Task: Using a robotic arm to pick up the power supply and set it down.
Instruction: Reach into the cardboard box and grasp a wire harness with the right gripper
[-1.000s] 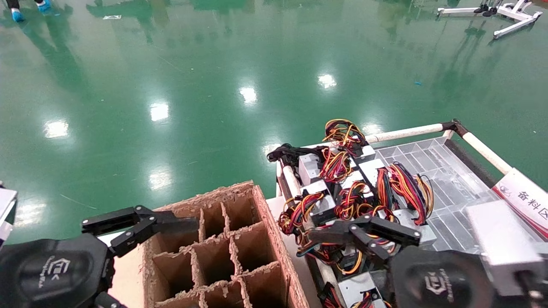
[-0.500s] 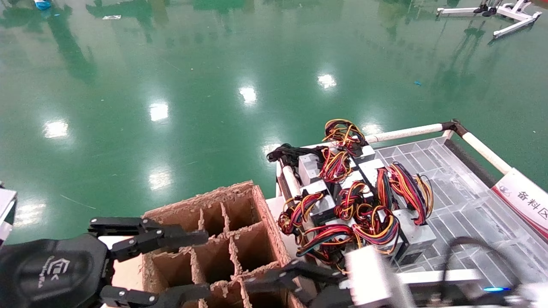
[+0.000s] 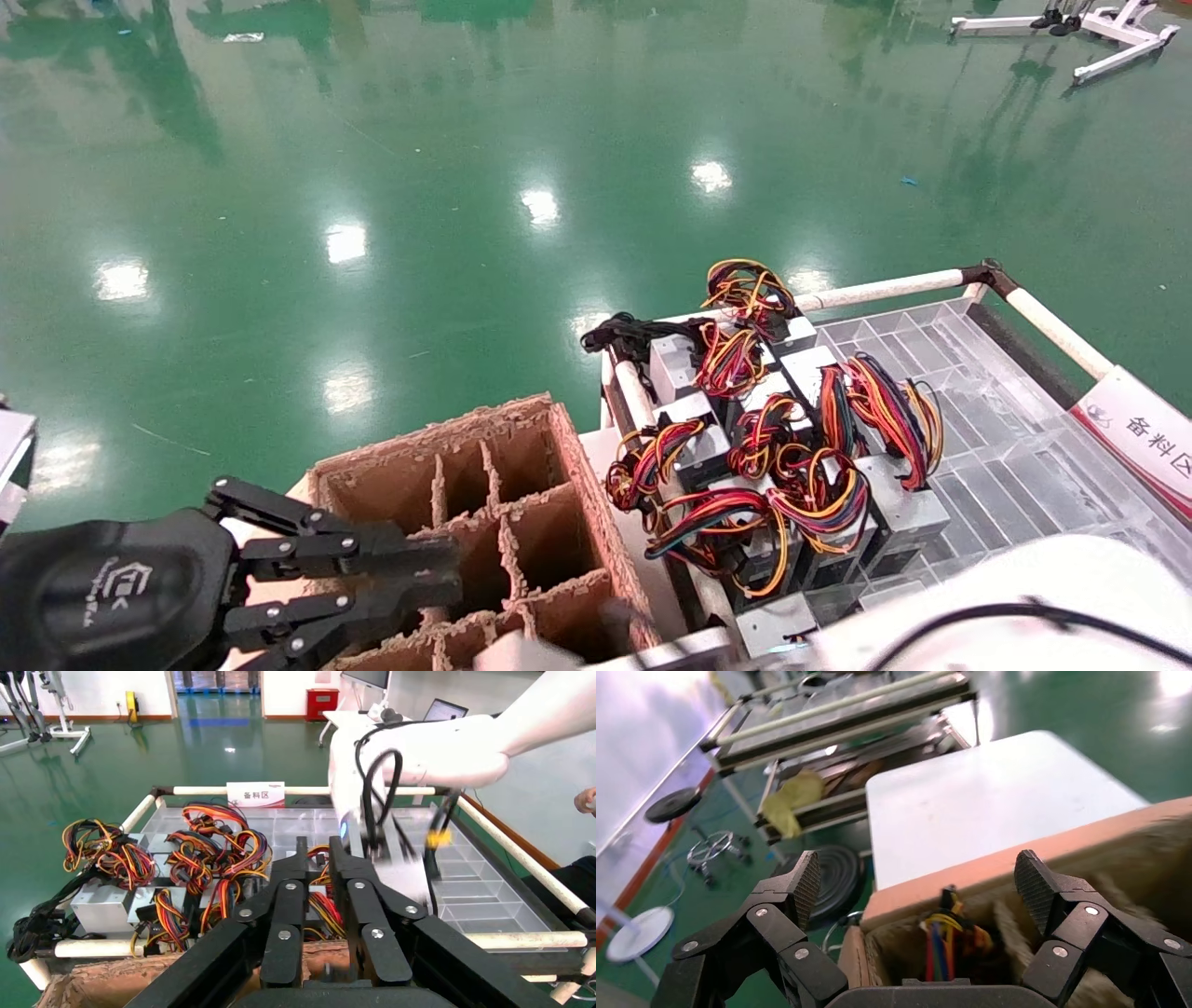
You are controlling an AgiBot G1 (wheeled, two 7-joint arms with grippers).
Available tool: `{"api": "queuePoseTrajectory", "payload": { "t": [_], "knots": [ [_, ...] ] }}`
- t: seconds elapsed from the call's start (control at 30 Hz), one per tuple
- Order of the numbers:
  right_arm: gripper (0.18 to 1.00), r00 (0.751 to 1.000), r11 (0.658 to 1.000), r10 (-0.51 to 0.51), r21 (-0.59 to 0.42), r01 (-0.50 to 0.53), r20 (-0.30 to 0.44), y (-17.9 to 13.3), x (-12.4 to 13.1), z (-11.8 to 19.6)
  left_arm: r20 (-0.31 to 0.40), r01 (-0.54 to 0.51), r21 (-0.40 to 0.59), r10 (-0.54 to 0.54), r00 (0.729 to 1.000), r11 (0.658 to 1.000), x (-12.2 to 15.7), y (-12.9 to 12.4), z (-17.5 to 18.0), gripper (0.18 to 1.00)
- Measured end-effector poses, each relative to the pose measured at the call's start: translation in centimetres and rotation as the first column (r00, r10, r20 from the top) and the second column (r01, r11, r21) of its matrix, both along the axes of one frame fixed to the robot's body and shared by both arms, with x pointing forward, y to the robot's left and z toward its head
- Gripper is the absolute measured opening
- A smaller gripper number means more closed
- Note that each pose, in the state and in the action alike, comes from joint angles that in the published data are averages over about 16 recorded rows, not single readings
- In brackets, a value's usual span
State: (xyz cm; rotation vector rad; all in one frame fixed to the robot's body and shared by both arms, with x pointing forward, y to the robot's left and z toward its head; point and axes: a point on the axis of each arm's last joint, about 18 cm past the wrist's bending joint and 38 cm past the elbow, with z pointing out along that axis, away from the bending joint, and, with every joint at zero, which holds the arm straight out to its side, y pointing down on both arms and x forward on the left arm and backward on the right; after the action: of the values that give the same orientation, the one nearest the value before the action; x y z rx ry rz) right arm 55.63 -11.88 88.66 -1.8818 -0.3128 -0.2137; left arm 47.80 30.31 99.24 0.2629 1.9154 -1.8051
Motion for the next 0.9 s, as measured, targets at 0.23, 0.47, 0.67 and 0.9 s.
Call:
{"api": "queuePoseTrajectory", "payload": {
  "t": [0.23, 0.47, 0.67, 0.9],
  "knots": [
    [0.994, 1.000, 0.996, 0.018, -0.084, -0.018, 0.004, 3.0, 1.2, -1.2, 0.000, 0.000, 0.000, 0.000, 1.000, 1.000, 0.0, 0.0, 0.0, 0.236],
    [0.968, 1.000, 0.988, 0.008, -0.155, -0.006, 0.011, 3.8, 2.0, -1.9, 0.000, 0.000, 0.000, 0.000, 1.000, 1.000, 0.0, 0.0, 0.0, 0.201],
    [0.913, 1.000, 0.982, -0.008, -0.189, 0.010, 0.013, 3.8, 2.5, -2.3, 0.000, 0.000, 0.000, 0.000, 1.000, 1.000, 0.0, 0.0, 0.0, 0.192],
    [0.808, 1.000, 0.977, -0.025, -0.209, 0.027, 0.014, 3.7, 2.7, -2.6, 0.000, 0.000, 0.000, 0.000, 1.000, 1.000, 0.0, 0.0, 0.0, 0.192]
  ]
}}
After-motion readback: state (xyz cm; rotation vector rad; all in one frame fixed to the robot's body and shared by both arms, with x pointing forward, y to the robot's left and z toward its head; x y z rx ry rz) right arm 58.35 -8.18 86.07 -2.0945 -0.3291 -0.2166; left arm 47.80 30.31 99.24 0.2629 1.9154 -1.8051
